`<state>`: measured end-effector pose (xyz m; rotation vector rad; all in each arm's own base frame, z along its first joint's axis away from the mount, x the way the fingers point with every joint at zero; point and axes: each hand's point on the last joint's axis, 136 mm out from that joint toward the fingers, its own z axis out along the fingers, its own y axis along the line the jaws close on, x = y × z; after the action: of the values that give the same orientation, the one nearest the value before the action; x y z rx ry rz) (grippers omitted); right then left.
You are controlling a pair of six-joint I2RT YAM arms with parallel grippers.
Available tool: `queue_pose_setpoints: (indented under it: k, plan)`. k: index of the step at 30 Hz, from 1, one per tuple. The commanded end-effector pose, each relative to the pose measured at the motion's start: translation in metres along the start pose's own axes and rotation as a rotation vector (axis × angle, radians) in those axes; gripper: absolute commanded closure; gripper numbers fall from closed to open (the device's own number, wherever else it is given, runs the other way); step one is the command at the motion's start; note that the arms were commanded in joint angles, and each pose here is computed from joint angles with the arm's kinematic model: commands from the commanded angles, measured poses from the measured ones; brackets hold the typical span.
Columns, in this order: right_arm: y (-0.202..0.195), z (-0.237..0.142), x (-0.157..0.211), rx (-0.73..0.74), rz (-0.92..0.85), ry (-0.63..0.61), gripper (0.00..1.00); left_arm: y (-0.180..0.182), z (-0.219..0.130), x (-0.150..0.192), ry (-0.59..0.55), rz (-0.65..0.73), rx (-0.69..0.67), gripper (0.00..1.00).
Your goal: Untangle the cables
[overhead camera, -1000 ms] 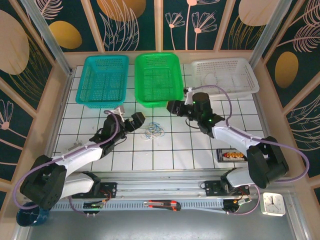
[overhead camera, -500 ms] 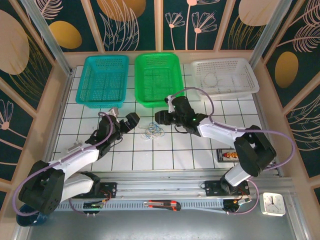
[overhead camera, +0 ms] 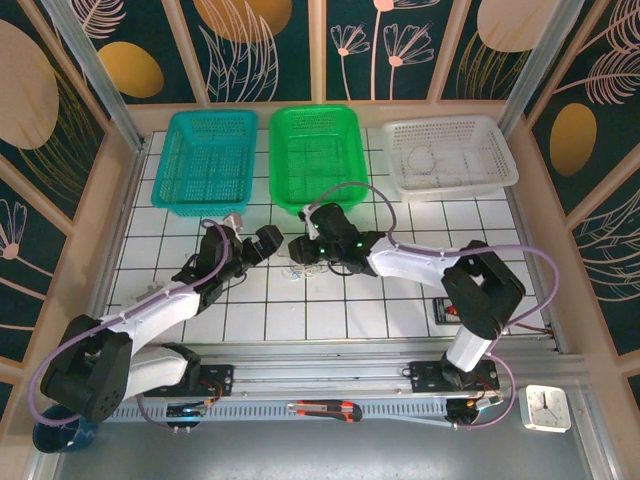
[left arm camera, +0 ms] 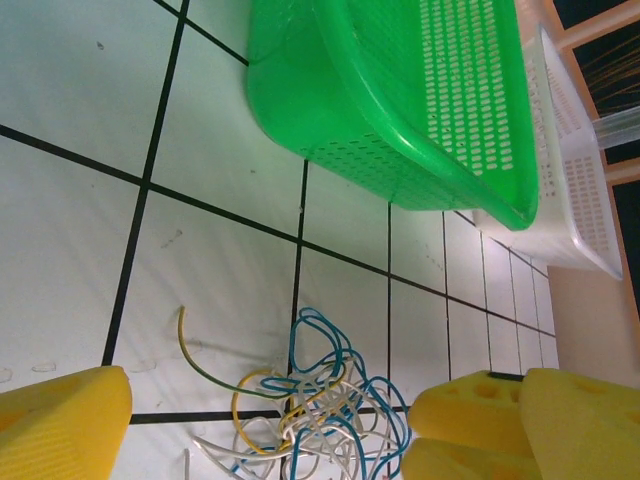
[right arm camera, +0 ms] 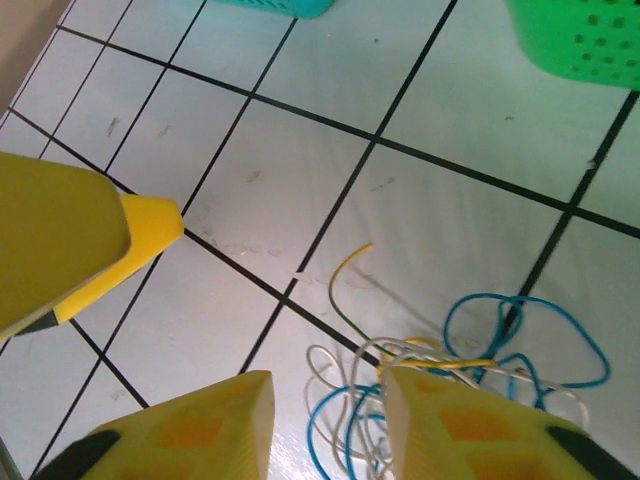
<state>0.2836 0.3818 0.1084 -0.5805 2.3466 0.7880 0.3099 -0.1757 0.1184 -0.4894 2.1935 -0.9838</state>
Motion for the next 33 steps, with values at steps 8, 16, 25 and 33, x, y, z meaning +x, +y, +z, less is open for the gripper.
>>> queue_pose_setpoints:
  k: [8, 16, 25, 33]
  plan:
    - [-0.043, 0.005, 0.038, 0.167, 0.032, 0.044, 0.85, -0.006, 0.004, 0.001, 0.022, -0.048, 0.065, 0.01]
    - [-0.041, -0.016, 0.042, 0.157, 0.087, 0.035, 0.83, -0.009, 0.003, 0.0, 0.021, -0.03, 0.078, 0.01]
    - [-0.011, -0.05, -0.004, 0.118, -0.008, -0.035, 0.78, -0.007, 0.001, -0.012, -0.004, -0.029, 0.076, 0.01]
    - [0.005, -0.02, -0.017, 0.104, -0.176, 0.105, 0.6, 0.011, -0.013, -0.043, -0.075, -0.079, 0.074, 0.01]
